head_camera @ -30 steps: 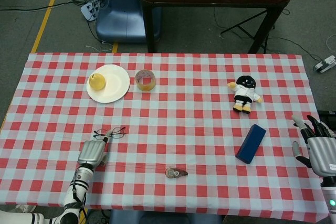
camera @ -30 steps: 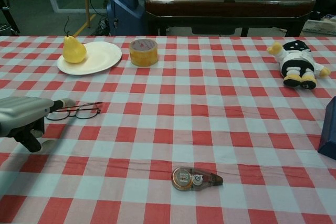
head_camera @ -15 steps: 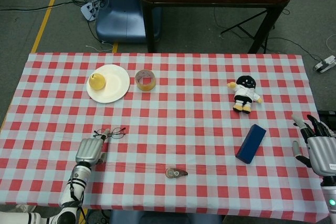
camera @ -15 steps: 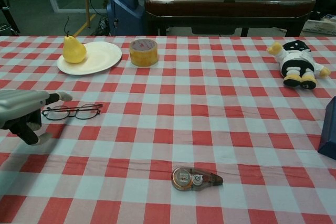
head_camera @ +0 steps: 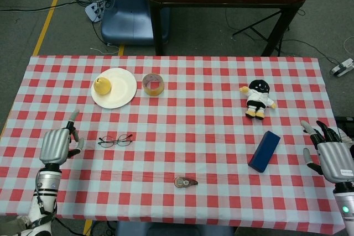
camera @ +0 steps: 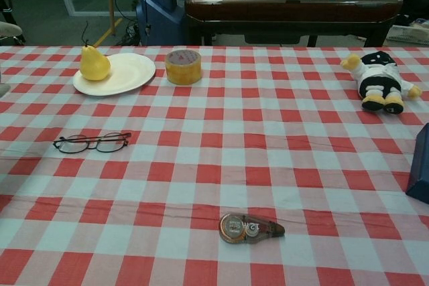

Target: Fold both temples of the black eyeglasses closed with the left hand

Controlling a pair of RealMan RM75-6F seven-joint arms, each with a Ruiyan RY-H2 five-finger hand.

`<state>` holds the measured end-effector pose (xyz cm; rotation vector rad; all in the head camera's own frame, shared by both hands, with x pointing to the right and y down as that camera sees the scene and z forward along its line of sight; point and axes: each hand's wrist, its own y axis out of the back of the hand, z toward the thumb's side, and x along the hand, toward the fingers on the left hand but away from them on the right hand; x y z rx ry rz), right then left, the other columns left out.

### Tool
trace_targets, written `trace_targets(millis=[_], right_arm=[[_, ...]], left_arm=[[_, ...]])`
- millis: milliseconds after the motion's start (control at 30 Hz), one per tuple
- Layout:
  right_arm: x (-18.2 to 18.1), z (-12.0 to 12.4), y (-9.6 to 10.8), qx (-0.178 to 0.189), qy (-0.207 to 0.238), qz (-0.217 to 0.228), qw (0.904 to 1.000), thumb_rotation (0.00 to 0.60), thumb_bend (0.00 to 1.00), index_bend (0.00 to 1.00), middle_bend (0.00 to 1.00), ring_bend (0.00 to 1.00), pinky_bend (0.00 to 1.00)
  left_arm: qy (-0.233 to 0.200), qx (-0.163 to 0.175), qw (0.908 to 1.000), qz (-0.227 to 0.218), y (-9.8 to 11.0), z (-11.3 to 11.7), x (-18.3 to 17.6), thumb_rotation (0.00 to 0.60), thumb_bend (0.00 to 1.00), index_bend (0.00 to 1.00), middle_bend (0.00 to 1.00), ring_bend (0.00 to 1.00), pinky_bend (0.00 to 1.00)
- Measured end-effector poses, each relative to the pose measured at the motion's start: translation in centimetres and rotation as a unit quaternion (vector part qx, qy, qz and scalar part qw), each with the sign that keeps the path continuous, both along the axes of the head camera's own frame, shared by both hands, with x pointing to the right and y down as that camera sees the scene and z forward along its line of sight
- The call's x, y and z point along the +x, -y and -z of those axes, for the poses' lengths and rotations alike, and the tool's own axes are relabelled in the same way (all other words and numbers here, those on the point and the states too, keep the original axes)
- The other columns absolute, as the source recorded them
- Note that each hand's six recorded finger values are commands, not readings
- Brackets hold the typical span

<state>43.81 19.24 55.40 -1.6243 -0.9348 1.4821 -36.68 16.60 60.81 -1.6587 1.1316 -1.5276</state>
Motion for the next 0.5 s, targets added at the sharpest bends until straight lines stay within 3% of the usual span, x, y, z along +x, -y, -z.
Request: trace_targets(millis=[67, 200, 500], right_arm=[[-0.2, -0.2, 0.1, -0.001, 0.002, 0.004, 1.0000, 0.600, 0.49, 0.08, 0.26, 0.07, 0.15], [-0.8, -0.5, 0.3, -0.002, 0.009, 0.015, 0.9998, 0.600, 0.49, 0.08, 0.26, 0.07, 0.15], [-1.6, -0.9, 0.5, -0.001, 0.018, 0.028, 0.9995, 0.600, 0.49, 0.08, 0.26, 0.07, 0.15]], left_arm=[[0.001, 0.020, 0.9997, 0.010, -0.2, 0.8, -1.5, 0.600, 0.43, 0.07, 0.41, 0.40, 0.49], [0.012, 0.052, 0.9984, 0.020, -1.3, 2.4, -4.3, 0.600, 0.43, 0.07, 0.34, 0.33, 0.35], [0.055, 0.039, 0.9976, 0.012, -5.1, 3.9, -6.9, 0.600, 0.43, 0.07, 0.32, 0.30, 0.32]])
